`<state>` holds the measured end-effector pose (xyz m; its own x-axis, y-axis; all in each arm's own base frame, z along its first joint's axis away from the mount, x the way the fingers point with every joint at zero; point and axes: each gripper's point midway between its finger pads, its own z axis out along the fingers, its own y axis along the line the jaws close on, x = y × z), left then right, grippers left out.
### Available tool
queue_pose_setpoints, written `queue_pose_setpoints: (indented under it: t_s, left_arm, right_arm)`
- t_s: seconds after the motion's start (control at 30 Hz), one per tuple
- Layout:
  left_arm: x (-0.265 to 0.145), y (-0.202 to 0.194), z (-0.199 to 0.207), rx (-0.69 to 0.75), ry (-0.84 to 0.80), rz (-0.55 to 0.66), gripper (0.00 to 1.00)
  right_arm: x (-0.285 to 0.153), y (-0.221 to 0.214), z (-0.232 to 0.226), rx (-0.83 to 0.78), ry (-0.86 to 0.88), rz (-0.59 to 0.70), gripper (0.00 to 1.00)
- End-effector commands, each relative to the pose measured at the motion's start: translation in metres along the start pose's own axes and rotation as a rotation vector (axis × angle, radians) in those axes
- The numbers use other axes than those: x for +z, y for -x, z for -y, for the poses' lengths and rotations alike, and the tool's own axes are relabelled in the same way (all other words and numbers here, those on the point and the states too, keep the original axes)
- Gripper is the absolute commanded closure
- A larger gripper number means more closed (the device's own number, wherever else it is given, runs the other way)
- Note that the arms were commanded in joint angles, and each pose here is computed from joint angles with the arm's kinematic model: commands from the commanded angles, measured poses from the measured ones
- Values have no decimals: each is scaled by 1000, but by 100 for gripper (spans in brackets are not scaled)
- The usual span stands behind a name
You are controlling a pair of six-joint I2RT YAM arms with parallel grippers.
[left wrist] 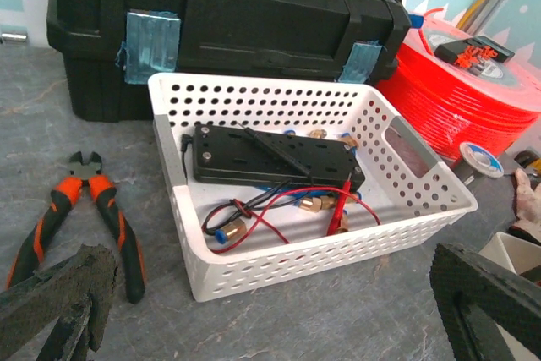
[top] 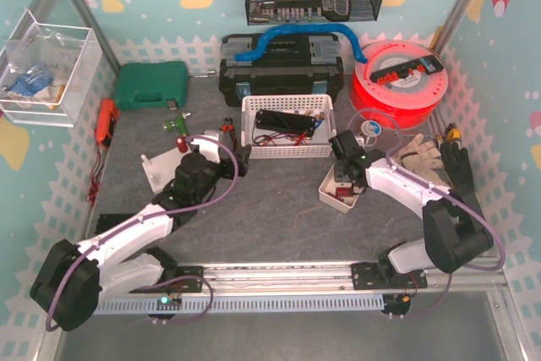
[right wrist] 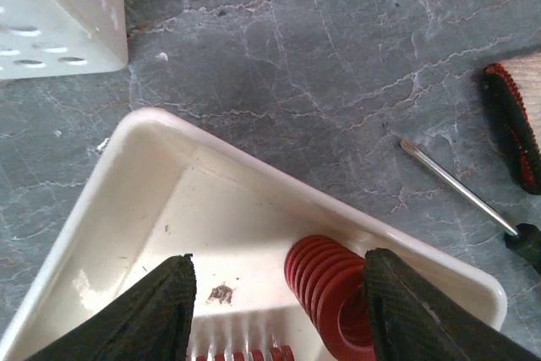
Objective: Install the large spring
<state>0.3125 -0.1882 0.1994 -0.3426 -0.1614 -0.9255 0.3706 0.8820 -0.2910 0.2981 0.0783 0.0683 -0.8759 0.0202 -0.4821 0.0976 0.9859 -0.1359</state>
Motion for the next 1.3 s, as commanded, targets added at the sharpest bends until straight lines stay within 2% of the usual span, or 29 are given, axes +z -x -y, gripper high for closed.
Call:
queue_pose_setpoints:
  t_s: [0.0, 0.27, 0.6, 0.8, 1.07, 1.27]
  left_arm:
    - [-4, 5, 3, 15, -1, 17, 1]
    - [-5, 8, 0, 19, 24, 28, 1]
    - [-7, 10, 1, 24, 28, 38, 1]
    - [-7, 9, -1, 27, 37, 37, 1]
    - [-6, 9, 0, 30, 36, 33, 1]
    - [-6, 9, -1, 33, 42, 36, 1]
  right_arm:
    - [-10, 10, 2, 22, 11, 48, 44]
    - [-5, -2, 18, 24, -85, 0, 42]
    - [16, -19, 7, 13, -65, -75, 36]
    - [13, -14, -8, 25, 28, -52, 38]
    - [-14, 17, -8, 49, 69, 60, 40]
    - [-17, 18, 4, 44, 8, 72, 40]
